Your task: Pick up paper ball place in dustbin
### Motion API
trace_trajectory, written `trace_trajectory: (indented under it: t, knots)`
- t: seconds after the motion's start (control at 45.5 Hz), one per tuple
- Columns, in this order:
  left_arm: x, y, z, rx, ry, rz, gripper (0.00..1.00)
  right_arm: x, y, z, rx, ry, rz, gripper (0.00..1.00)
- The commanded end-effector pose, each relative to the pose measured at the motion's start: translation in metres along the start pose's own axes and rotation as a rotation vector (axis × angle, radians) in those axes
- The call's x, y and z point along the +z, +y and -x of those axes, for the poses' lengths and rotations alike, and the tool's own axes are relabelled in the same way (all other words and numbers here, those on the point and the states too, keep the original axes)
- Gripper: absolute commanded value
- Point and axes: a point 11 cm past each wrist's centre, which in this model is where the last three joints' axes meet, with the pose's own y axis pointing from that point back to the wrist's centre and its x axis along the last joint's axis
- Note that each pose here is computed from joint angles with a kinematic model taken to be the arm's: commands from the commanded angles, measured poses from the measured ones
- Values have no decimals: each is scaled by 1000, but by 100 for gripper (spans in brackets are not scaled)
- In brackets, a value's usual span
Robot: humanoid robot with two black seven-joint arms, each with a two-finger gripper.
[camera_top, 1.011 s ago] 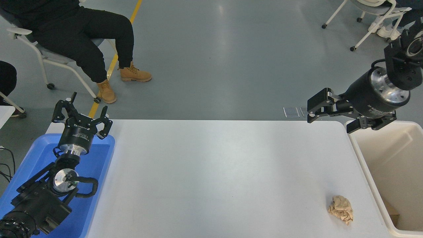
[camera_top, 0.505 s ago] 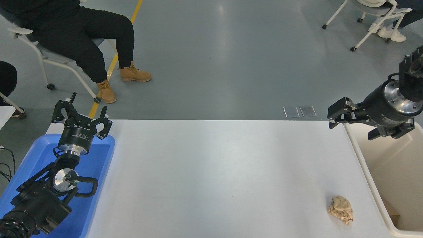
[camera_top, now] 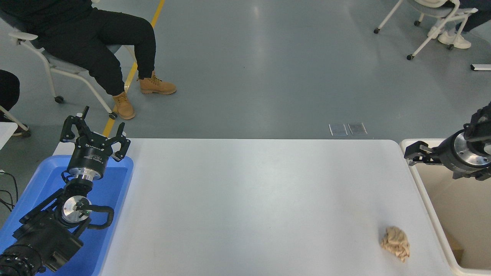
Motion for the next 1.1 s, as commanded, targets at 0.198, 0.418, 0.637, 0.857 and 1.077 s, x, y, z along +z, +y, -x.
trace_trajectory:
  t: [0.198,0.418,0.637,0.857,1.077]
  knots:
    - [0,0,0,0,0,0,99,3,-48,74,-100,-79,-23,100]
    - [0,0,0,0,0,0,99,-1,-56,92,-126,-96,-36,100]
    - [0,0,0,0,0,0,99,-8,-61,98,-131,-134,-54,100]
    - [0,0,0,0,0,0,99,-10,-68,107,-135,-216,-49,100]
    - [0,0,0,0,0,0,99,-11,-74,120,-138,-239,-51,100]
